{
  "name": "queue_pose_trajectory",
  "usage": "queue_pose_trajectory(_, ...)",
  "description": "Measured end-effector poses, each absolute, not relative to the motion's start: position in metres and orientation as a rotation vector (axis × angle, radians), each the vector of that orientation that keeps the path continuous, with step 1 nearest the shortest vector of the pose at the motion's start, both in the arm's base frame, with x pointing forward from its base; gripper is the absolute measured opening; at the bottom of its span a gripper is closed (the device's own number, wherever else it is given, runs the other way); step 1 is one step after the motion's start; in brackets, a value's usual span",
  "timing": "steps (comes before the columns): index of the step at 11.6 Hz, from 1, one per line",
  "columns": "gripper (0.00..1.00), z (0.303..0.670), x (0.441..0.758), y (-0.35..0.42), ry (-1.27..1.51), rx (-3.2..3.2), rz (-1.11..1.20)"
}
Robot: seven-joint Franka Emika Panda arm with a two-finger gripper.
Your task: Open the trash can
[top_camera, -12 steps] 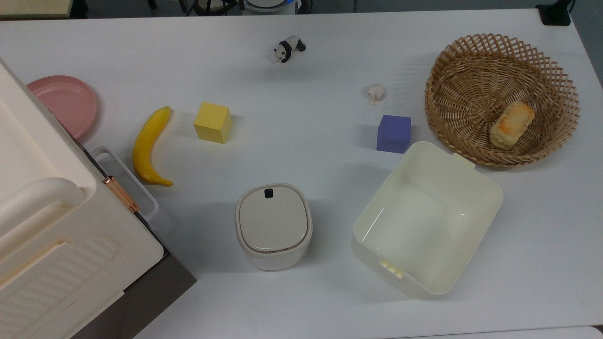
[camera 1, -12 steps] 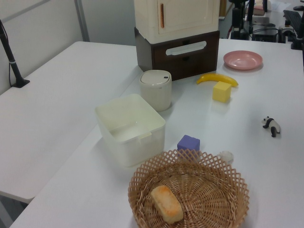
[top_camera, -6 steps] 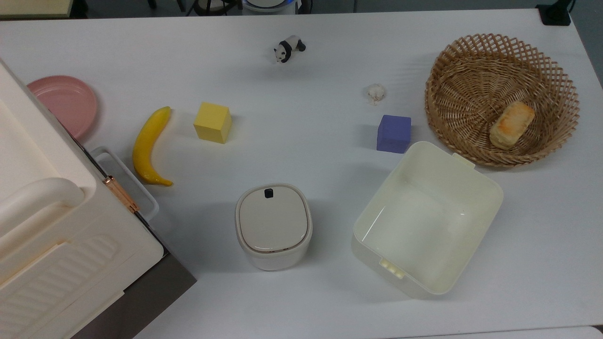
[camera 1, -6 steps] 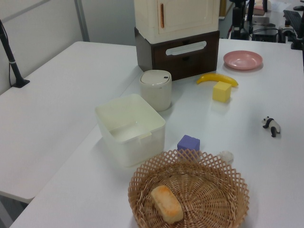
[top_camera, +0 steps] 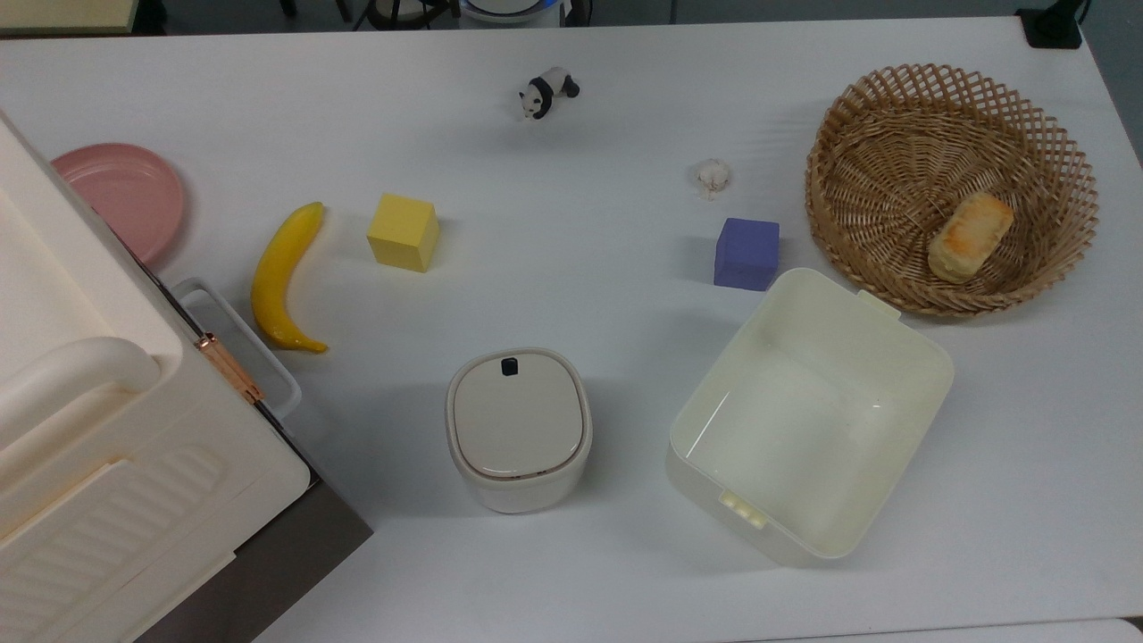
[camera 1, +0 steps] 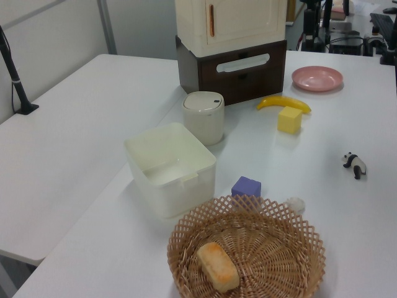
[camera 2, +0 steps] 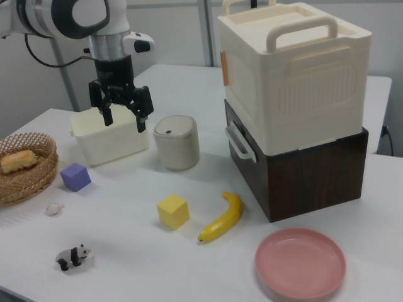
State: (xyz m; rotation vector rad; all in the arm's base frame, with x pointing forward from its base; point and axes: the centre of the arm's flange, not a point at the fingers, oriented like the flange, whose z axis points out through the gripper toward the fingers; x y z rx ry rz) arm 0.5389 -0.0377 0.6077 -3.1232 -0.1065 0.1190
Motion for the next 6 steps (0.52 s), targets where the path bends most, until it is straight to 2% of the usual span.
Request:
queue_pose_trajectory(5,1.00,0.6053,0.5440,-0.0329,-0.122,-3.126,0.092)
queue_pose_trajectory(6,0.97,0.6015,0.5463,-0.0289,-0.135,-3.125,0.100)
